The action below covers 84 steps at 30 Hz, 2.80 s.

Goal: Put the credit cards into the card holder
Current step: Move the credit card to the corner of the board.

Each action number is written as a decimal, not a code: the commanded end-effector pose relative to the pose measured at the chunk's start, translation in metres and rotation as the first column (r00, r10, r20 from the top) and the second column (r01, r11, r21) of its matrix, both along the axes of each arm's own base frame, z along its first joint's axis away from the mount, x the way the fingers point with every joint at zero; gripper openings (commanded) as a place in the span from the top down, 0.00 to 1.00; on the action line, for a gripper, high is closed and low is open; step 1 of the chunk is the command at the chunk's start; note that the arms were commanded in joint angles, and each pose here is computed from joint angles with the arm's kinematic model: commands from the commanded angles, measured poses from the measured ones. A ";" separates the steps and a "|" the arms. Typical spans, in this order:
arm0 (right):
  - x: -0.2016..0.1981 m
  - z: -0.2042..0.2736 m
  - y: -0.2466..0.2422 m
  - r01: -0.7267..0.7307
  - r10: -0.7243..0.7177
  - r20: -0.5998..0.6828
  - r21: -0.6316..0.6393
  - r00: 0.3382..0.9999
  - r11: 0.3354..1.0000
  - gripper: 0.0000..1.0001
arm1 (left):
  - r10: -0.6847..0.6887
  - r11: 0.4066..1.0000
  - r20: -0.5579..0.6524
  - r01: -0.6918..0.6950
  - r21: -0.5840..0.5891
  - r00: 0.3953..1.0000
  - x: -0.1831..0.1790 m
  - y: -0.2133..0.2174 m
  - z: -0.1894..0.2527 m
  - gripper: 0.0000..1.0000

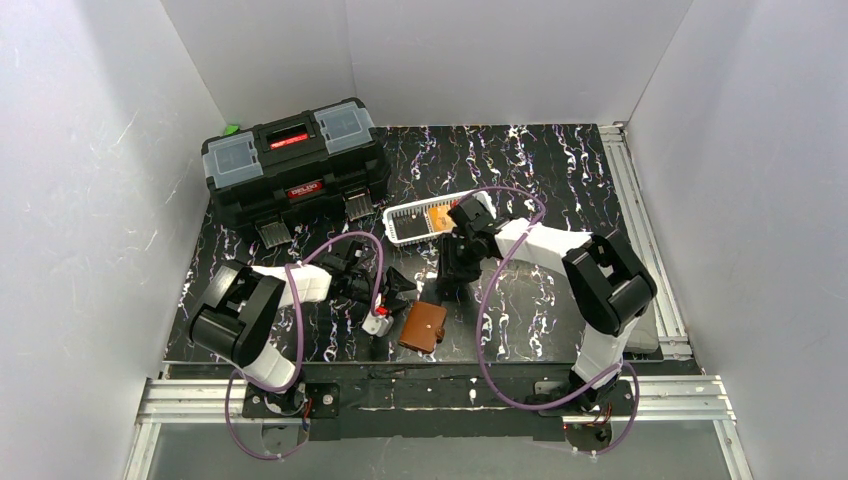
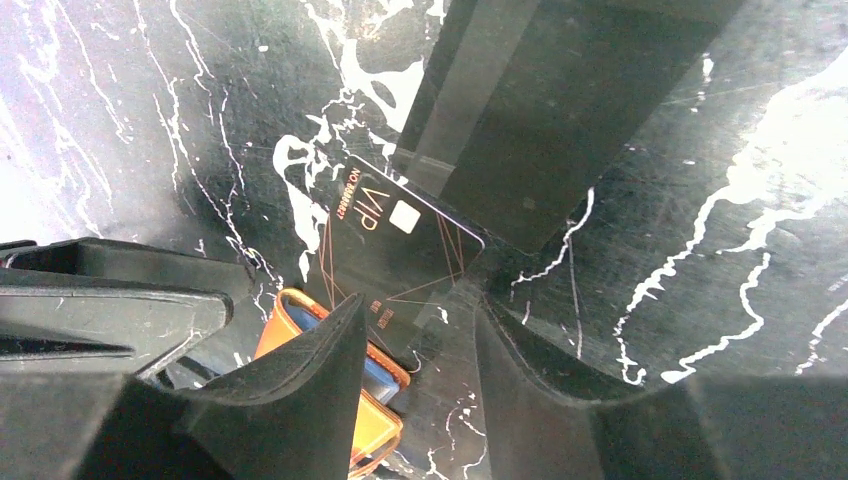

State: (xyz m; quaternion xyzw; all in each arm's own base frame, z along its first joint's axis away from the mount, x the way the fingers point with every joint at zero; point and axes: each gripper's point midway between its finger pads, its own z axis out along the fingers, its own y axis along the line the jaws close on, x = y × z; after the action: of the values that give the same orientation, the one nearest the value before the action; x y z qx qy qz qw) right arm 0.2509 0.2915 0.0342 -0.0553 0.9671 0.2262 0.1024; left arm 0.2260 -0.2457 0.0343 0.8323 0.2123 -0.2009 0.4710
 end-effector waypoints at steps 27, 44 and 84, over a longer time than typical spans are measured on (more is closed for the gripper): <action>-0.015 -0.013 0.075 -0.121 0.147 -0.158 0.164 0.976 0.979 0.55 | -0.038 0.998 0.033 0.037 0.042 0.999 -0.024 0.026 -0.026 0.51; 0.069 0.011 0.086 -0.146 0.137 0.084 0.100 0.987 0.984 0.62 | 0.005 1.000 -0.145 -0.003 0.015 0.989 -0.065 0.052 0.021 0.46; -0.084 -0.023 0.077 -0.438 0.435 -0.073 -0.021 0.897 0.899 0.69 | 0.029 0.999 -0.083 -0.026 0.033 0.996 -0.129 0.047 -0.016 0.40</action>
State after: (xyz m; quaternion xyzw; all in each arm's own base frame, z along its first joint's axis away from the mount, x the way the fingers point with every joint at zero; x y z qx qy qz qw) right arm 0.1981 0.3972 0.0275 -0.2294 0.9339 0.2658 0.0672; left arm 0.0899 -0.1938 0.0195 0.8299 0.2454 -0.2354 0.4423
